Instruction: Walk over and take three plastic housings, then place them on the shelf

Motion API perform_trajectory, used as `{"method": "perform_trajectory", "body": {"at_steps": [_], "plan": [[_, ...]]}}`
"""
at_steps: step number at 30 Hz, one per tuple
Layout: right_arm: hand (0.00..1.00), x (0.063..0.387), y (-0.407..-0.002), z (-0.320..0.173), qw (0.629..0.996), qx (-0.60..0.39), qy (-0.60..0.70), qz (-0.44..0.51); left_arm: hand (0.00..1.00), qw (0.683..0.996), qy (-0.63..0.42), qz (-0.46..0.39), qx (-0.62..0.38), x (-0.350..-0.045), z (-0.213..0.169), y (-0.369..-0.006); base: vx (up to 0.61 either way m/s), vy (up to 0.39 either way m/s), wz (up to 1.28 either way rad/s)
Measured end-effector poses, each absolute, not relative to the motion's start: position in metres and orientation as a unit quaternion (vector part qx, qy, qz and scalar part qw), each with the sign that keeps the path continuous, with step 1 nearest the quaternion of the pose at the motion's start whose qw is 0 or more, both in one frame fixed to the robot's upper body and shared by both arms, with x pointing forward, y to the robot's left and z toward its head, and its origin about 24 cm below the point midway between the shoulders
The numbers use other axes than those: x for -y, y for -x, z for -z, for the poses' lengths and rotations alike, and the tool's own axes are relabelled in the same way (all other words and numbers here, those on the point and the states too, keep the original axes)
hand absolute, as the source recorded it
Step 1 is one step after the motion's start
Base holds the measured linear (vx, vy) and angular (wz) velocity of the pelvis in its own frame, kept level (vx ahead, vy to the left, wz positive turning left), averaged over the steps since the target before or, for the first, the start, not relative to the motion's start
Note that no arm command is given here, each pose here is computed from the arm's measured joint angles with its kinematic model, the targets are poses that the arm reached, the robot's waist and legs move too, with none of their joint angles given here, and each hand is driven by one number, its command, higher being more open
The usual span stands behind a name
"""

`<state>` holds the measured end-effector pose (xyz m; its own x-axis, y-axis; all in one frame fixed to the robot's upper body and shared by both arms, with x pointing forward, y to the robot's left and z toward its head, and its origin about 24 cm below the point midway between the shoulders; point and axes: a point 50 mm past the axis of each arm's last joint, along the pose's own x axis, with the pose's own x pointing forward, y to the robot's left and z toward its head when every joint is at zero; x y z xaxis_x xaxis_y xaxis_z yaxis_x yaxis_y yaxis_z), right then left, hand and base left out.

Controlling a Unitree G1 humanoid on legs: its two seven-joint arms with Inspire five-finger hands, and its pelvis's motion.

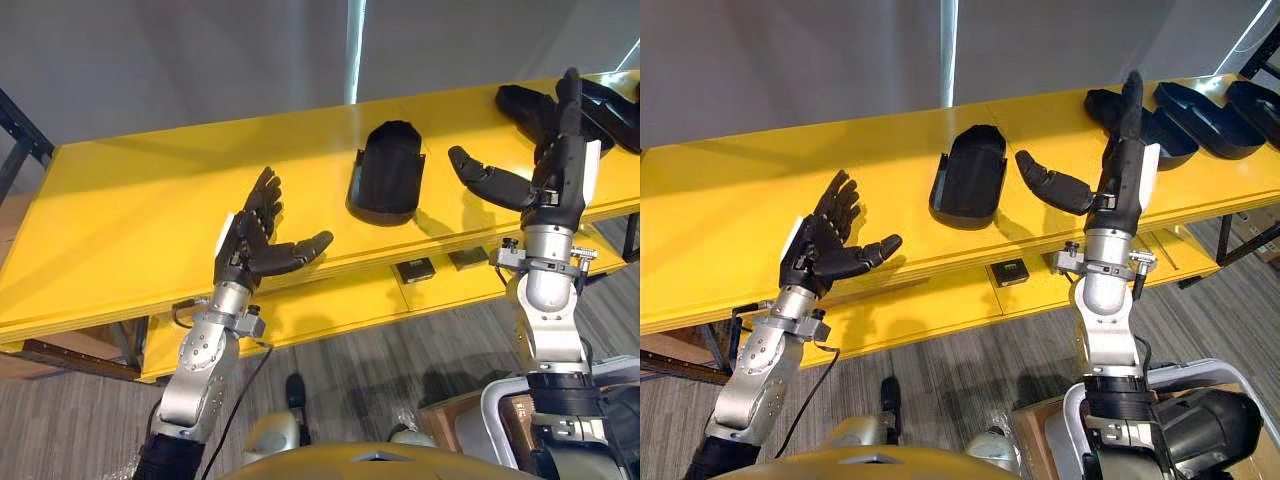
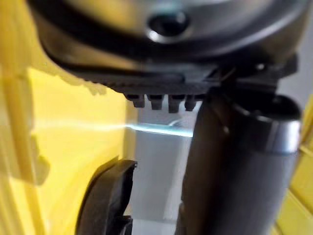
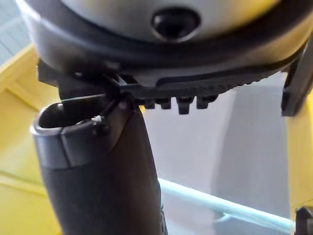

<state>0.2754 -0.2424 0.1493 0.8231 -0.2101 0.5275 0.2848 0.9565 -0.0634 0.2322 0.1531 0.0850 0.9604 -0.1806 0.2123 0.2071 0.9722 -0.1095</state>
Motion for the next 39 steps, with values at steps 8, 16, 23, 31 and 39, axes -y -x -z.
{"method": "perform_trajectory", "body": {"at_steps": [8,16,23,31,39], "plan": [[1.00,0.265,-0.334,-0.111,0.990,0.055,-0.001,0.132,1.00,0.983,0.007,0.149,0.107,-0.148,-0.103,-0.270,-0.01,-0.015,0.04],[1.00,0.273,-0.367,-0.145,0.992,0.031,-0.004,0.120,1.00,0.986,-0.019,0.162,0.018,-0.151,-0.081,-0.292,0.01,-0.027,0.06],[1.00,0.261,-0.386,-0.151,0.996,-0.016,0.005,0.082,1.00,0.980,-0.031,0.196,-0.002,-0.143,-0.083,-0.309,-0.01,-0.001,0.01],[1.00,0.245,-0.400,-0.164,0.998,-0.052,0.008,0.021,1.00,0.974,0.022,0.225,-0.031,-0.141,-0.079,-0.322,0.00,-0.001,0.00],[1.00,0.237,-0.408,-0.181,0.998,-0.060,0.005,-0.002,1.00,0.964,0.016,0.263,-0.029,-0.125,-0.102,-0.344,-0.01,-0.010,0.02]]}}
